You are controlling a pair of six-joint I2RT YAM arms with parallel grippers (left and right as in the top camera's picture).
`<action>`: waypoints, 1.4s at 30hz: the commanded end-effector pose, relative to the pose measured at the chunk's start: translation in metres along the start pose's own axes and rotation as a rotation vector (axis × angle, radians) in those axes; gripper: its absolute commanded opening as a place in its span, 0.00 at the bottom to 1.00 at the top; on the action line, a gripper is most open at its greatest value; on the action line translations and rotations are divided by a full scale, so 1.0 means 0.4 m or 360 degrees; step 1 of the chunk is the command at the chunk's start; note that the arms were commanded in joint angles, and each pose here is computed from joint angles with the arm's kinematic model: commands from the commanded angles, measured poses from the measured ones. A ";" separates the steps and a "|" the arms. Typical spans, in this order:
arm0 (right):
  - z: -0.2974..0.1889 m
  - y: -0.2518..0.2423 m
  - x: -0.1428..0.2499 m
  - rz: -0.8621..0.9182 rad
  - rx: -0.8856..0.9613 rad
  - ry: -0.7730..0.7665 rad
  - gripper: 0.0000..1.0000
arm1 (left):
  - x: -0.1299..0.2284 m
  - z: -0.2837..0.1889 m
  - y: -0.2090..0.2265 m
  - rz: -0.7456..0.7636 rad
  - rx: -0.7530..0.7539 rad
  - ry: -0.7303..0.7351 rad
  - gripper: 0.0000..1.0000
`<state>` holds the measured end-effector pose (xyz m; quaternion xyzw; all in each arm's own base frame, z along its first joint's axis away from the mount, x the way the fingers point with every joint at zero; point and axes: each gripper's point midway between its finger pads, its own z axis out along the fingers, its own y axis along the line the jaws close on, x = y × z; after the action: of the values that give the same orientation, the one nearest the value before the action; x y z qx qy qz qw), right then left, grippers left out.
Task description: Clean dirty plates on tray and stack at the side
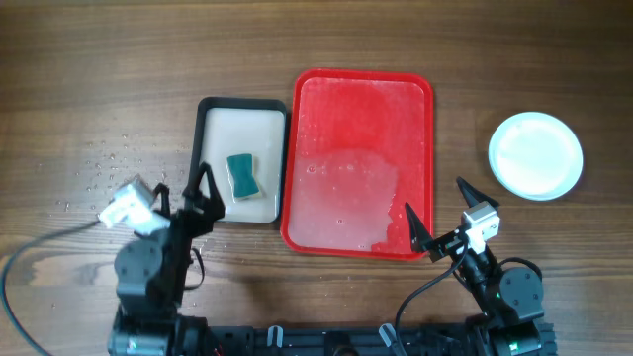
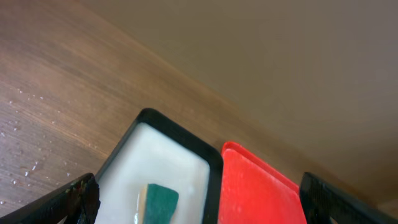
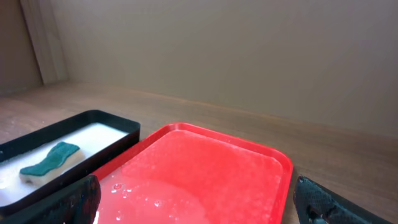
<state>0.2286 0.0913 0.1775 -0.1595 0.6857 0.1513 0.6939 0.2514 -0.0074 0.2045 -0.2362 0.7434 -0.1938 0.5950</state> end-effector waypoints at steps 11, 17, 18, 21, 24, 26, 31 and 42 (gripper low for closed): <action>-0.001 -0.005 -0.005 0.0019 0.0016 -0.0016 1.00 | 0.077 0.012 0.089 0.0119 0.0093 -0.0230 1.00; -0.001 -0.005 -0.005 0.0020 0.0016 -0.0016 1.00 | 0.078 0.012 0.089 0.0123 0.0092 -0.0227 1.00; -0.001 -0.005 -0.005 0.0020 0.0016 -0.0016 1.00 | 0.078 0.012 0.089 0.0123 0.0092 -0.0227 1.00; -0.001 -0.005 -0.005 0.0020 0.0016 -0.0016 1.00 | 0.078 0.012 0.089 0.0123 0.0092 -0.0227 1.00; -0.001 -0.005 -0.005 0.0020 0.0016 -0.0016 1.00 | 0.078 0.012 0.089 0.0123 0.0092 -0.0227 1.00; -0.001 -0.005 -0.005 0.0020 0.0016 -0.0016 1.00 | 0.078 0.012 0.089 0.0123 0.0092 -0.0227 1.00; -0.001 -0.005 -0.005 0.0019 0.0016 -0.0016 1.00 | 0.078 0.012 0.089 0.0123 0.0092 -0.0227 1.00; -0.001 -0.005 -0.005 0.0019 0.0016 -0.0016 1.00 | 0.078 0.012 0.089 0.0123 0.0091 -0.0226 1.00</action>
<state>0.2286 0.0913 0.1775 -0.1596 0.6857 0.1512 0.6939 0.2462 0.0023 0.1588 -0.2109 0.7017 -0.1821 0.6557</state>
